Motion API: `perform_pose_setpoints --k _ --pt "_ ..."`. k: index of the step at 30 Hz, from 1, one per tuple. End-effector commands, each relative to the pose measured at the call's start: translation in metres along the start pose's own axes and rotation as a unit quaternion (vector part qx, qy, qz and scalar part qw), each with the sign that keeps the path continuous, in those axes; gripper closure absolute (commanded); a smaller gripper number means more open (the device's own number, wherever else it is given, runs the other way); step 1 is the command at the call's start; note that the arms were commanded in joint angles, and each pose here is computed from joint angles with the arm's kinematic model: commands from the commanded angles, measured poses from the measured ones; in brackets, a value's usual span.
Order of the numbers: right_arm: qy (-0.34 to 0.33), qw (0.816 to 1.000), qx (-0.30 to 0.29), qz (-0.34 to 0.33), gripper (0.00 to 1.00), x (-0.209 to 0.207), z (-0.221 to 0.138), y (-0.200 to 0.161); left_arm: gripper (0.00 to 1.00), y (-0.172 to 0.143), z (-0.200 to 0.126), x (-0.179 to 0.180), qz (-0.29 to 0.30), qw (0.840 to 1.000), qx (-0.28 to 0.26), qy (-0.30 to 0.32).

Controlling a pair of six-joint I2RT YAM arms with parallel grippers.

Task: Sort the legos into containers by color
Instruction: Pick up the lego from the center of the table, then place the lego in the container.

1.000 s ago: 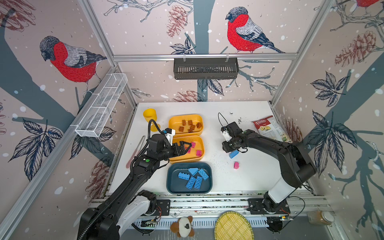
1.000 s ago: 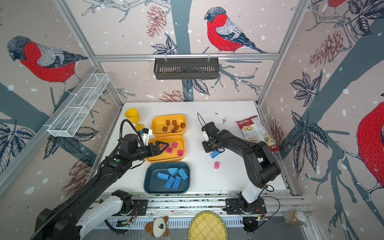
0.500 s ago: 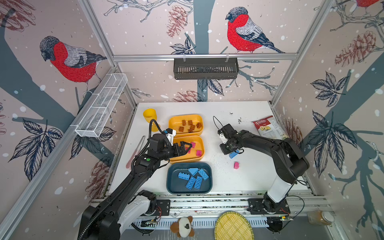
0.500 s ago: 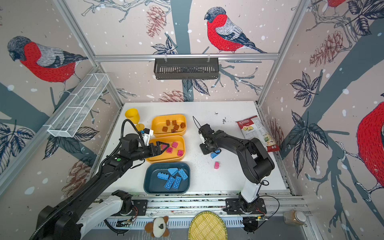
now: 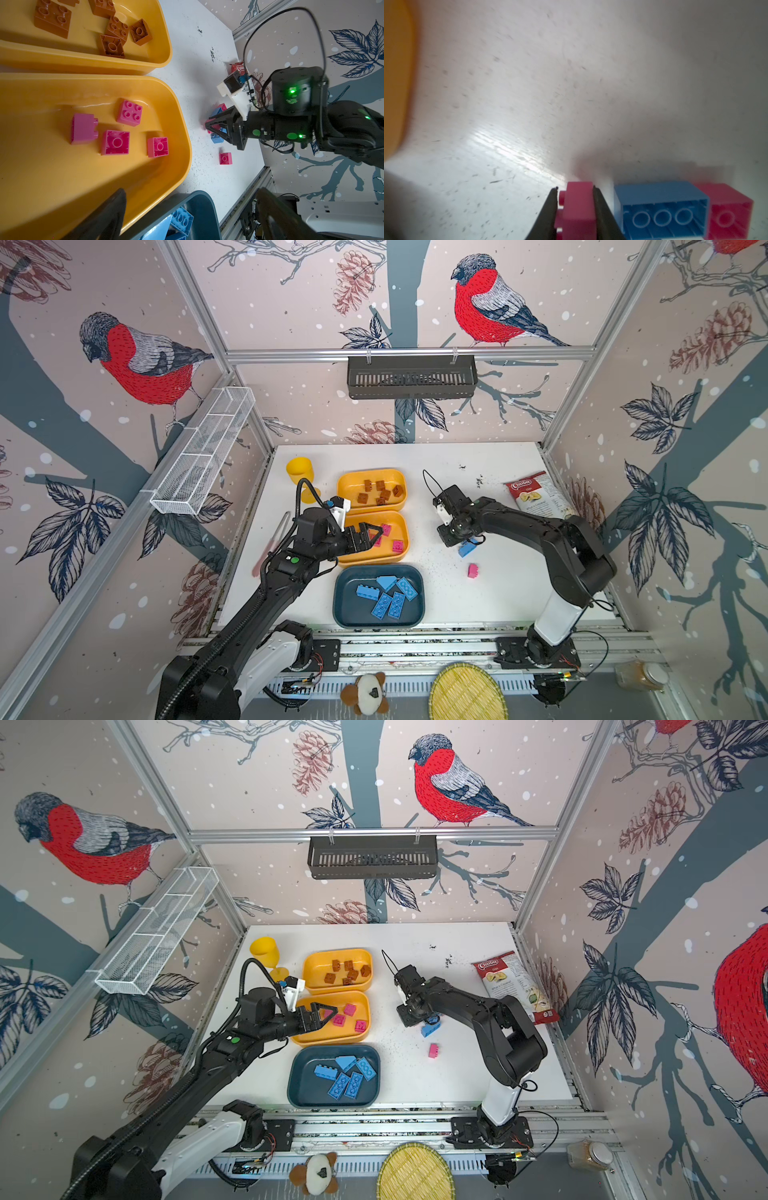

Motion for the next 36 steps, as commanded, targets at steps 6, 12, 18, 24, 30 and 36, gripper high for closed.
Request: perform_pose_setpoints --k 6,12,18,24,30,36 --pt "0.217 0.973 -0.069 -0.047 0.86 0.072 -0.059 0.028 0.03 0.011 -0.011 0.004 0.015 1.000 -0.018 0.019" --pt "0.258 0.961 -0.066 -0.074 0.86 0.119 -0.047 0.042 0.03 0.011 -0.016 0.005 0.015 0.999 -0.020 0.024" --pt "0.212 0.972 -0.045 -0.086 0.65 0.133 -0.013 0.047 0.03 0.008 -0.019 0.006 0.010 0.999 -0.023 0.026" --pt "0.189 0.978 -0.071 -0.059 0.41 0.112 -0.031 0.052 0.03 0.007 -0.020 0.006 0.010 0.999 -0.024 0.023" --pt "0.120 0.989 -0.080 0.033 0.32 0.056 -0.058 0.024 0.03 0.009 -0.018 0.006 0.010 1.000 -0.023 0.016" --pt "0.064 0.978 -0.075 0.182 0.20 -0.003 -0.079 -0.023 0.03 0.011 -0.015 0.006 0.010 1.000 -0.018 0.005"
Point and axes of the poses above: each gripper's point midway between its finger pads, its own z axis out along the fingers, its own x axis along the line the jaws close on, y = z × x, the point moved 9 cm from there along -z, back along the fingers, and after that the axes turned 13 degrees about z, right-handed, at the moved point
